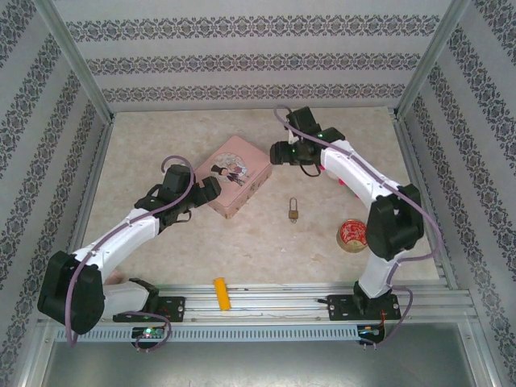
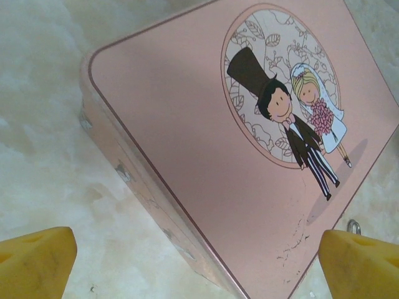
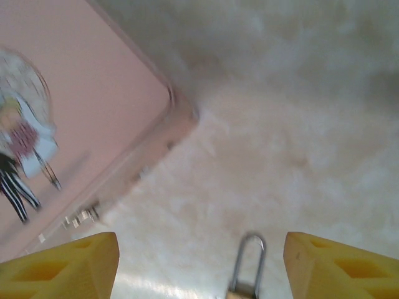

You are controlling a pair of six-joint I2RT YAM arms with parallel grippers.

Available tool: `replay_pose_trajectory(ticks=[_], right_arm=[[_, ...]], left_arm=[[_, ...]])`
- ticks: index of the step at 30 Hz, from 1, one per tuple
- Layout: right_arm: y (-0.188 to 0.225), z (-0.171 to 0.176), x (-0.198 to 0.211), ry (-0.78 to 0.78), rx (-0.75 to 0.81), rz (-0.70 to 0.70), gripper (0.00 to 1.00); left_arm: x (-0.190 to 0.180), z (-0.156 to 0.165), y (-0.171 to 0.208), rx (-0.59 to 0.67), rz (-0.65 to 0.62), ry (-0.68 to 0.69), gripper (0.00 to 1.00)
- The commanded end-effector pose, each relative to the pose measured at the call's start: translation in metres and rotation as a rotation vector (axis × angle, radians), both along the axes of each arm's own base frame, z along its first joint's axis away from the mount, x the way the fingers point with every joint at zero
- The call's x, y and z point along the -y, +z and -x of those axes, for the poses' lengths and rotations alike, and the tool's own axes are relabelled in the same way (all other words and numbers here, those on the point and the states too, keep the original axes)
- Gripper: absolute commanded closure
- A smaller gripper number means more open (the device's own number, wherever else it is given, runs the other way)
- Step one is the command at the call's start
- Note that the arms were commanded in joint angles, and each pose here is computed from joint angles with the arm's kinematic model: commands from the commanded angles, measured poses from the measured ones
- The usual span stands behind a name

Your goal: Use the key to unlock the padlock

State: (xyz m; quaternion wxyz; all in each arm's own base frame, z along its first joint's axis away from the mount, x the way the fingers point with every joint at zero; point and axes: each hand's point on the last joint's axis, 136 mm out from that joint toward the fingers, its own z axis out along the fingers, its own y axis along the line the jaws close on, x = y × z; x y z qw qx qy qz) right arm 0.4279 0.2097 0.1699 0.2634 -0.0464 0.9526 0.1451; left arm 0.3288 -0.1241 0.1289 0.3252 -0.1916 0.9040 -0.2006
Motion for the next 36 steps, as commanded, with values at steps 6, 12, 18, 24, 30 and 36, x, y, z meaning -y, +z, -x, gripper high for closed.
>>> replay_pose_trajectory(ticks=[6,12,18,24,30,36], right_arm=[[-0.018,-0.054,-0.044,0.153,0.019,-0.082,0.35],[-0.039,-0.069,-0.049,0.159,-0.015,-0.079,0.37],[-0.058,-0.063,-0.052,0.166,-0.067,-0.1,0.42],[-0.068,-0.049,-0.058,0.17,-0.104,-0.13,0.5],[-0.066,-0.029,-0.053,0.136,-0.118,-0.117,0.53],[-0.066,0.0,-0.047,0.077,-0.139,-0.101,0.6]], left_arm=[[0.007,0.0,-0.002,-0.036,0.059,-0.012,0.01],[0.015,-0.006,-0.004,-0.041,0.071,-0.046,0.01],[0.021,-0.015,-0.007,-0.044,0.066,-0.07,0.03],[0.025,-0.025,-0.008,-0.031,0.061,-0.087,0.17],[0.023,-0.038,-0.013,-0.027,0.036,-0.092,0.29],[0.026,-0.049,-0.018,-0.025,0.022,-0.118,0.39]])
